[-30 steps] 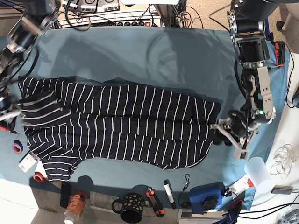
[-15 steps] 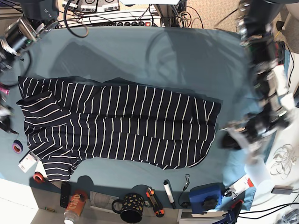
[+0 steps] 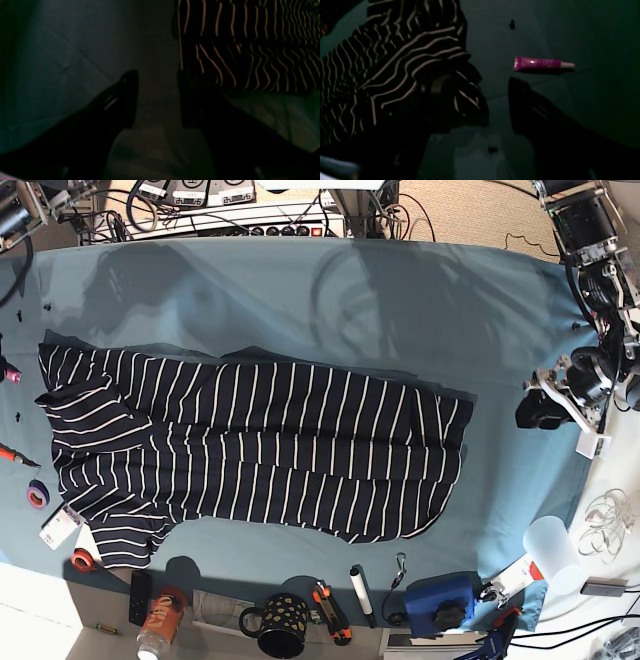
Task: Layout the t-shirt on the table in an organized manner, then fold the t-shirt properly
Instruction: 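Release the folded fabric and raise both grippers, then lower the left gripper and grasp the folded shirt edge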
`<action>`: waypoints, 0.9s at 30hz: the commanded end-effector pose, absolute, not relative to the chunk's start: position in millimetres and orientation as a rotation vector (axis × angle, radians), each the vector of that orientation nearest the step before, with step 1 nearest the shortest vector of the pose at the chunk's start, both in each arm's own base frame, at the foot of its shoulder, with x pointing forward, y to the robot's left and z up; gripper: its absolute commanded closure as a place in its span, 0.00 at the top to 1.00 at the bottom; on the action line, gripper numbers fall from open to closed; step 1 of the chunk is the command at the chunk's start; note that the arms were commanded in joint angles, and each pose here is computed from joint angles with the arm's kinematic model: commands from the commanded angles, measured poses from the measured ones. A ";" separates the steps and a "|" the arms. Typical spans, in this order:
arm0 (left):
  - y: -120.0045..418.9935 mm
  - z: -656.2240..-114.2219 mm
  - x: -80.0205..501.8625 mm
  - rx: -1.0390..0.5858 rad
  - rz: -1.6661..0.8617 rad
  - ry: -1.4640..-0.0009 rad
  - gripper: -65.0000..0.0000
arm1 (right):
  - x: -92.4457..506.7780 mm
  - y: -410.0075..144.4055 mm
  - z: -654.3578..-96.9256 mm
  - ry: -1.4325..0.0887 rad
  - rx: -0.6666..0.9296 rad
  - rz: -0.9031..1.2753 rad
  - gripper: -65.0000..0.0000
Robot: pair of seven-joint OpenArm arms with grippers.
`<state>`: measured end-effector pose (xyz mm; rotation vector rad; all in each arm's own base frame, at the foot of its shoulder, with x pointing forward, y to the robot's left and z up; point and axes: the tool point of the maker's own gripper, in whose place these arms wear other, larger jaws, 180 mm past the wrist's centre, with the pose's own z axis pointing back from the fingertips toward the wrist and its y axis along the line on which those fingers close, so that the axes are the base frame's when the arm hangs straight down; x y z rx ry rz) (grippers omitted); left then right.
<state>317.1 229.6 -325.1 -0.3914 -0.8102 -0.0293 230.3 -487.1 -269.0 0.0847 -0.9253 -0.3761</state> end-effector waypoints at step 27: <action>226.8 -298.5 329.6 -0.429 -0.061 -0.919 0.43 | 267.4 -429.9 -361.8 -0.923 0.350 -0.555 0.53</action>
